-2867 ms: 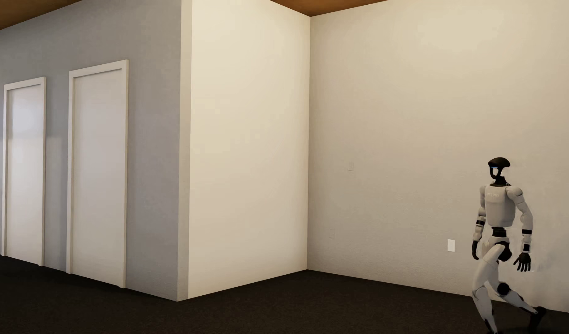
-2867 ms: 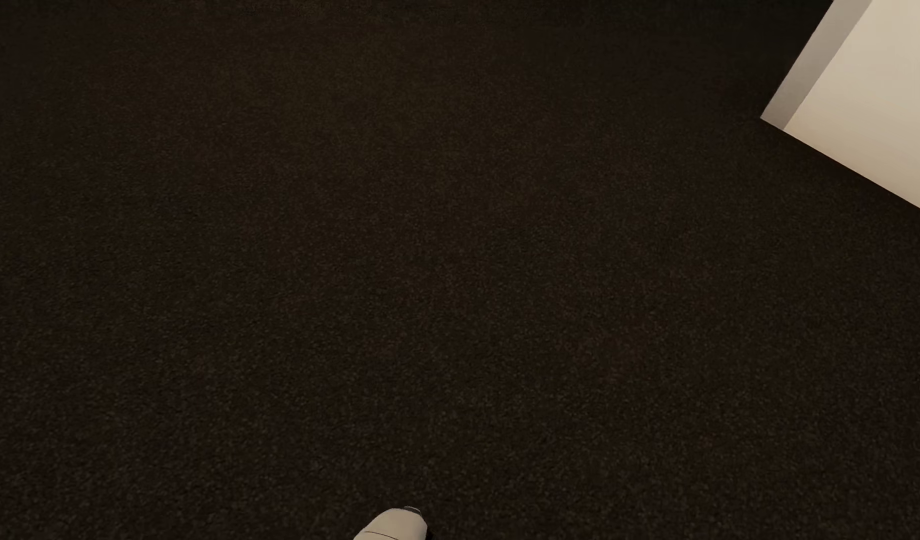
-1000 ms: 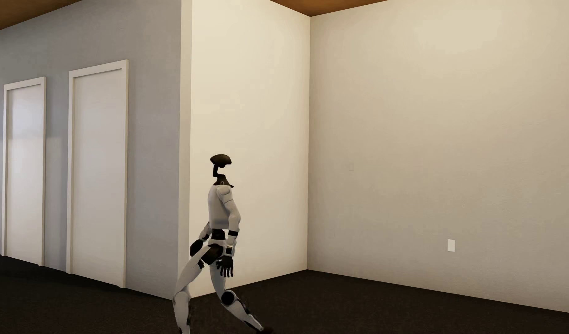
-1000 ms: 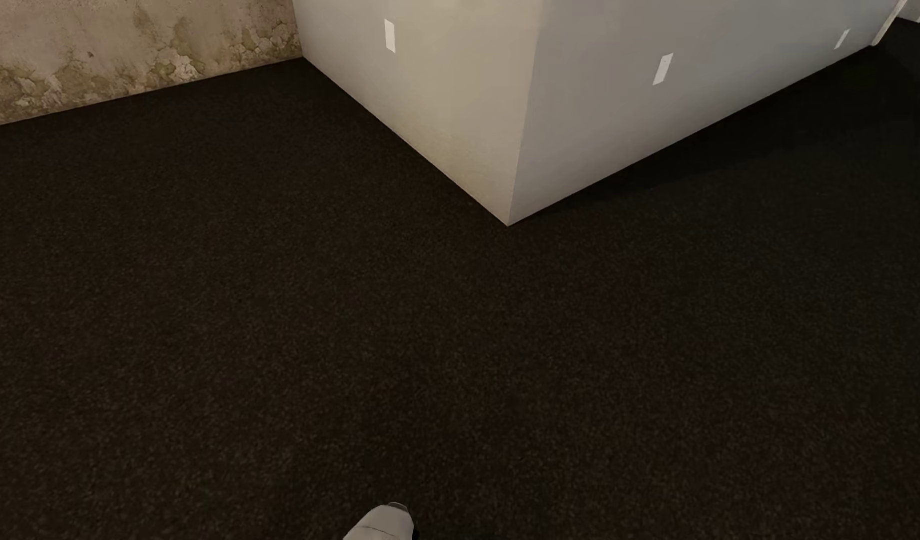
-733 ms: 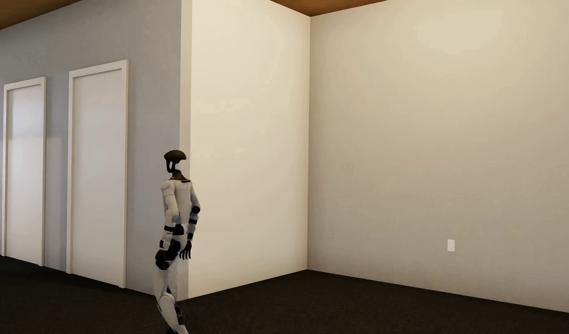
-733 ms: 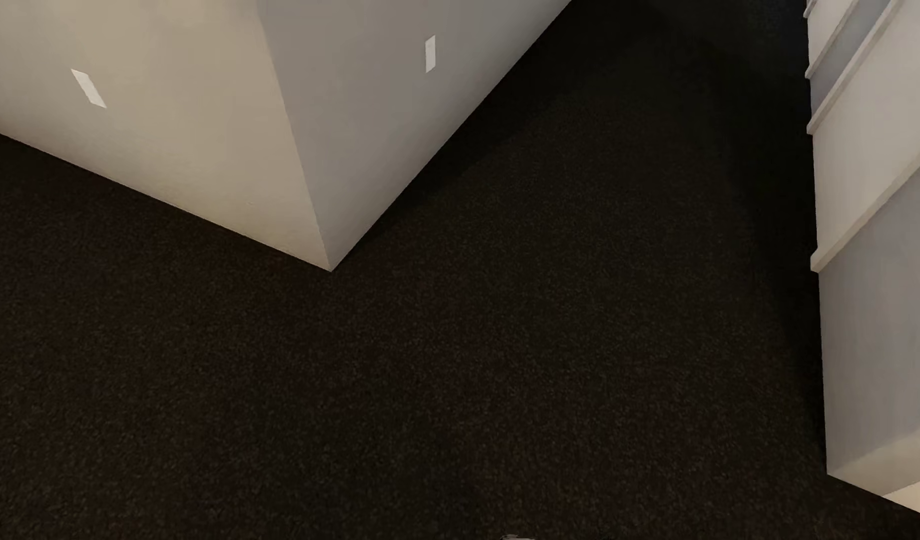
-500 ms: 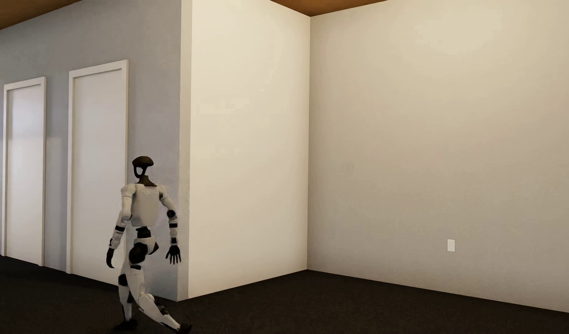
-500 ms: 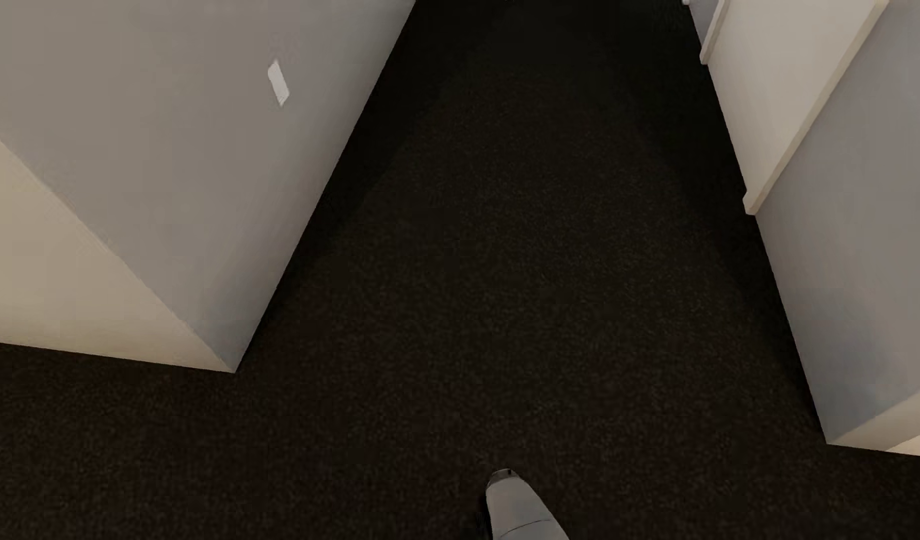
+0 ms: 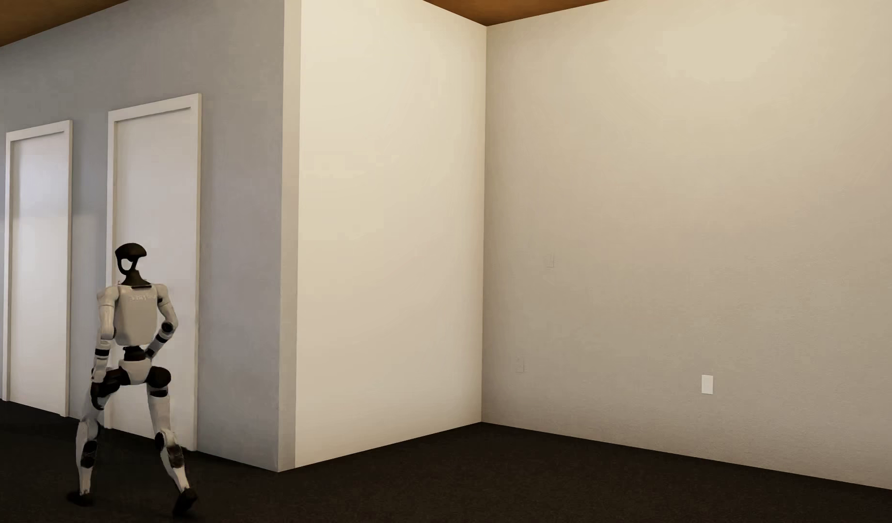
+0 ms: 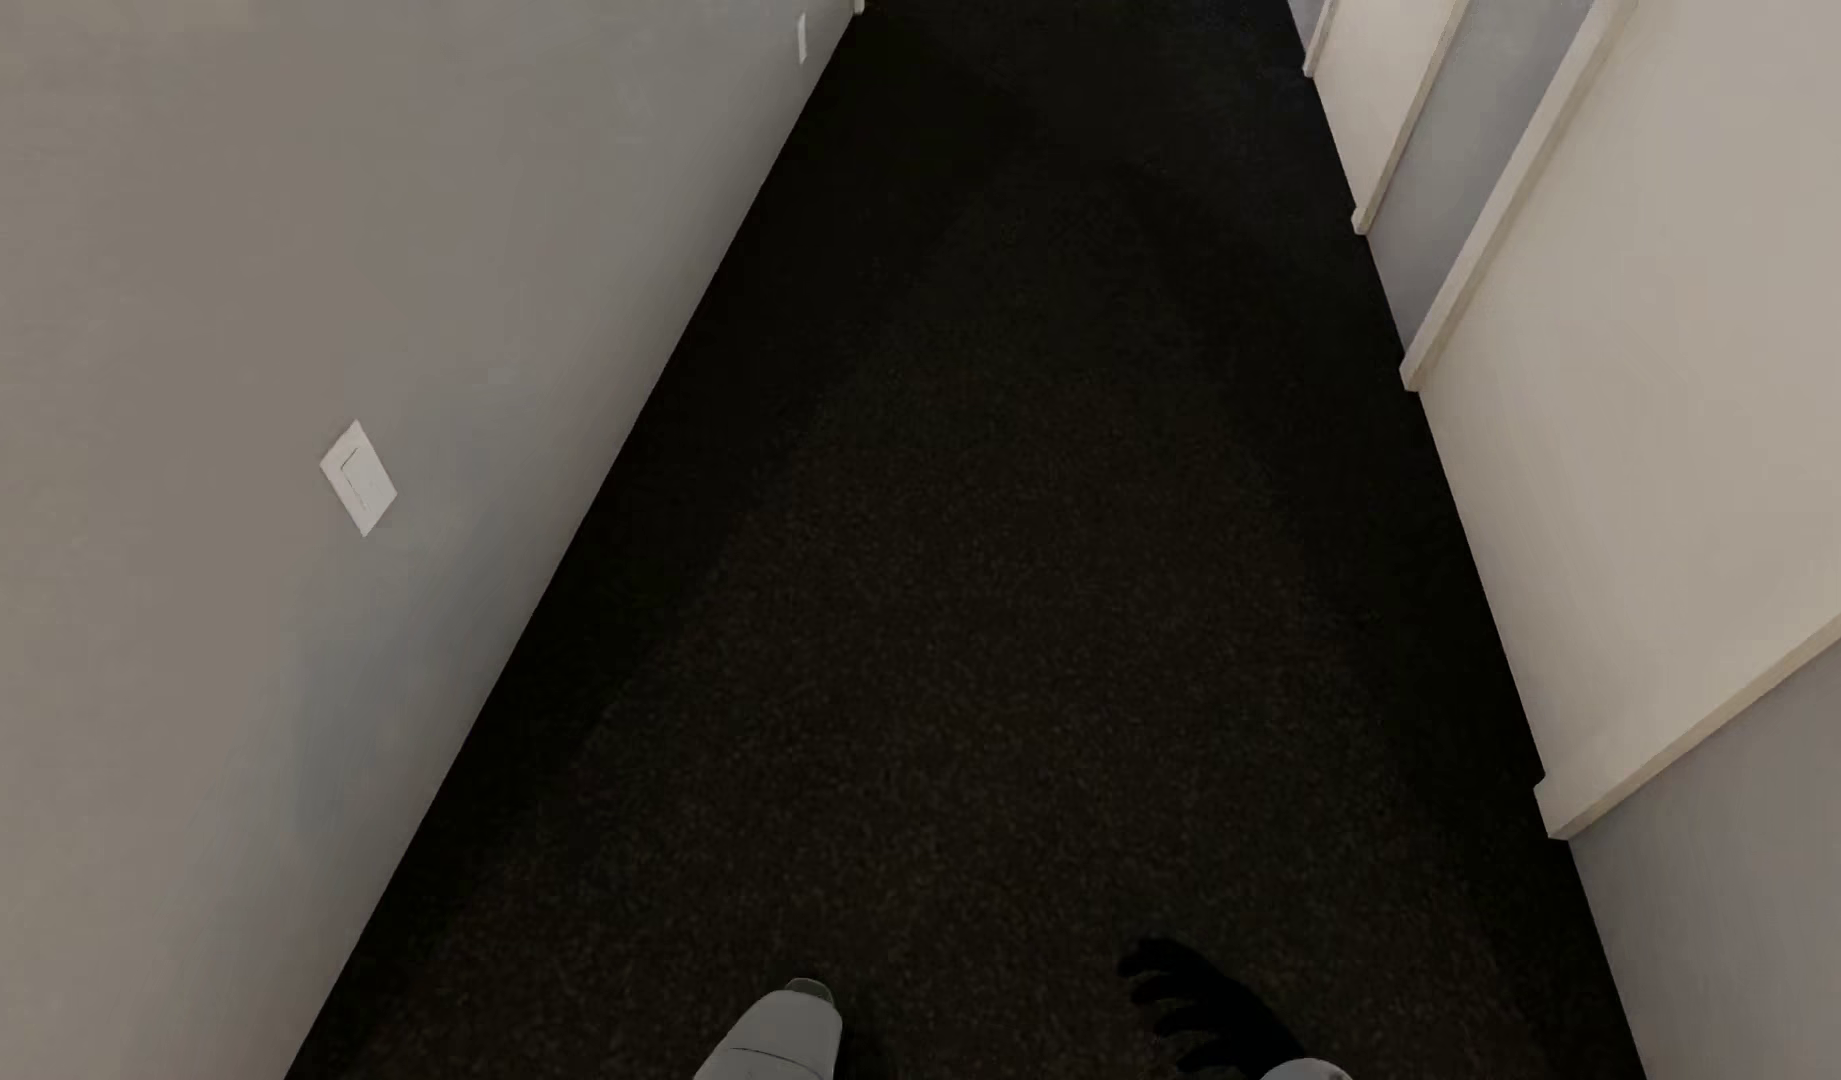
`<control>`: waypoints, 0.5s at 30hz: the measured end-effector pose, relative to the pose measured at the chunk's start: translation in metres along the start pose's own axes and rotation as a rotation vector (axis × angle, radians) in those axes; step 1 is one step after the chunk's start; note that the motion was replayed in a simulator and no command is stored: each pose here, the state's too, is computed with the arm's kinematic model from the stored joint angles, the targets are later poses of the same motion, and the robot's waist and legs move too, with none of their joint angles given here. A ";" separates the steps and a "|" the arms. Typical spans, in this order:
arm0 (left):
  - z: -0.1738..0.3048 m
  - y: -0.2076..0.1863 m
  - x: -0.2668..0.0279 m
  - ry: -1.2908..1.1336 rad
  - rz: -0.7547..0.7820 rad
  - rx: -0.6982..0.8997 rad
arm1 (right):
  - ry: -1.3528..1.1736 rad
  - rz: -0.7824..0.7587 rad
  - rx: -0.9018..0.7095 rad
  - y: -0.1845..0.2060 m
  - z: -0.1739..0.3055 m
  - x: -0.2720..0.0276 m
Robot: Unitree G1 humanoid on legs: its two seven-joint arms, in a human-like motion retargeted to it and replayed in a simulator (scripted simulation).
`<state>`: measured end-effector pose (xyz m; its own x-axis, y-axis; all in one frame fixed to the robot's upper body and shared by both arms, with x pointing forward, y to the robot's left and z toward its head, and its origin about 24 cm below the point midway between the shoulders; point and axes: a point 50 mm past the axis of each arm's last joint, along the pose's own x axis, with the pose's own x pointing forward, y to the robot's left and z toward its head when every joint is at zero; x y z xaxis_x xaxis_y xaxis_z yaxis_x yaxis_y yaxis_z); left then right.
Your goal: Avoid the corner
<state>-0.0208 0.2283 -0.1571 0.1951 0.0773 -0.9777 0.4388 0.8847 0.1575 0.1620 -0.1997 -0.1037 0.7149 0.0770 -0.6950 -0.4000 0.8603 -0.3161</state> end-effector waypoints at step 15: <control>0.129 0.065 -0.005 -0.429 0.178 -0.050 | 0.729 0.349 -0.064 0.103 -0.177 -0.129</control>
<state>0.1203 0.2262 -0.1238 0.6132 0.0418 -0.7888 0.3247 0.8970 0.3000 -0.0731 -0.2109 -0.1609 -0.0019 -0.0306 -0.9995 -0.5787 0.8152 -0.0238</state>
